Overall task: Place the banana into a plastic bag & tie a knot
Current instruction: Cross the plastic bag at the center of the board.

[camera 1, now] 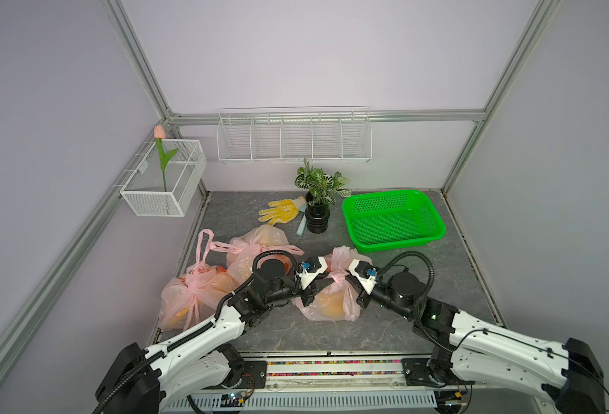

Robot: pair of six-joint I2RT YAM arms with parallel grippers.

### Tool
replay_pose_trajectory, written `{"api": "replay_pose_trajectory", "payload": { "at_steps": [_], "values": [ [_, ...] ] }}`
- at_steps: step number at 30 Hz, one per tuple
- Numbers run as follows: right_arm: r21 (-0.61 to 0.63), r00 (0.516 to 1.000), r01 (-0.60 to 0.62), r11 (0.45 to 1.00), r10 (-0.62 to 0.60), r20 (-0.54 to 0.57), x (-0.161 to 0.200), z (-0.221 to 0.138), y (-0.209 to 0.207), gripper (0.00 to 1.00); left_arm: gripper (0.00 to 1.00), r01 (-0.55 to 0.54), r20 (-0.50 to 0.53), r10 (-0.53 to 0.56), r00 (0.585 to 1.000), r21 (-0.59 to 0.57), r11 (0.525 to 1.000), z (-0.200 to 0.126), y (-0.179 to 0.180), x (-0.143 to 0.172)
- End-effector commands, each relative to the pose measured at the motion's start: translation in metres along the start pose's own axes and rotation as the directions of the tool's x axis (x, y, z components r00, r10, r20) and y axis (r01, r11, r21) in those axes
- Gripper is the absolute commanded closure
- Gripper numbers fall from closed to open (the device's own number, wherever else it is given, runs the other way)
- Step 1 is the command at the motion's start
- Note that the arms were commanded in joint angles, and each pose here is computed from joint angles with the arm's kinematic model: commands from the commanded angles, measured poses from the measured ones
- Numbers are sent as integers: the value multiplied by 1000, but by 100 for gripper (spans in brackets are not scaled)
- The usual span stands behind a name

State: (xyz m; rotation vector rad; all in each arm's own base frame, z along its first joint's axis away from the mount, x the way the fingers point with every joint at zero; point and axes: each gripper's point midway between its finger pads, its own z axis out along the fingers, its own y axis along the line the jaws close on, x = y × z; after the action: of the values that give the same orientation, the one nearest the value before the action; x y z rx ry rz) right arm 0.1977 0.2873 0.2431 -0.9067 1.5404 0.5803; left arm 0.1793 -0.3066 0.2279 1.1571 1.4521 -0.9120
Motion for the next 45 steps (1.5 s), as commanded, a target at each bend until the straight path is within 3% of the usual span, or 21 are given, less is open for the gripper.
{"api": "replay_pose_trajectory", "payload": {
  "at_steps": [1, 5, 11, 21, 25, 30, 35, 40, 45],
  "values": [
    [41, 982, -135, 990, 128, 140, -30, -8, -17, 93, 84, -12, 3, 11, 1000, 99, 995, 2, -19, -6],
    [74, 959, -230, 971, 212, 190, -36, -12, -33, 93, 87, -25, 7, 24, 1000, 137, 990, 7, -34, -8],
    [-7, 903, -363, 932, 354, 245, -45, -12, -38, 93, 97, 12, 13, -14, 1000, 134, 991, 30, -36, -10],
    [-102, 812, -530, 842, 539, 224, -40, -14, -50, 94, 94, 42, 9, -42, 999, 30, 999, 48, -19, -6],
    [-121, 778, -585, 802, 597, 194, -33, -15, -55, 93, 84, 34, -8, -34, 999, -32, 999, 35, -14, -1],
    [-97, 796, -576, 811, 584, 158, -21, -14, -55, 93, 72, 47, 71, -38, 997, -120, 992, 0, -8, -31],
    [-93, 810, -559, 824, 566, 155, -18, -13, -55, 94, 76, 109, 183, -68, 981, -223, 969, -20, 9, -67],
    [-108, 810, -554, 825, 564, 157, -20, -11, -53, 94, 89, 109, 91, -90, 992, -237, 965, 9, 21, -66],
    [-120, 804, -561, 819, 573, 159, -22, -11, -52, 94, 90, 97, 21, -95, 995, -179, 979, 33, 18, -51]
  ]
}}
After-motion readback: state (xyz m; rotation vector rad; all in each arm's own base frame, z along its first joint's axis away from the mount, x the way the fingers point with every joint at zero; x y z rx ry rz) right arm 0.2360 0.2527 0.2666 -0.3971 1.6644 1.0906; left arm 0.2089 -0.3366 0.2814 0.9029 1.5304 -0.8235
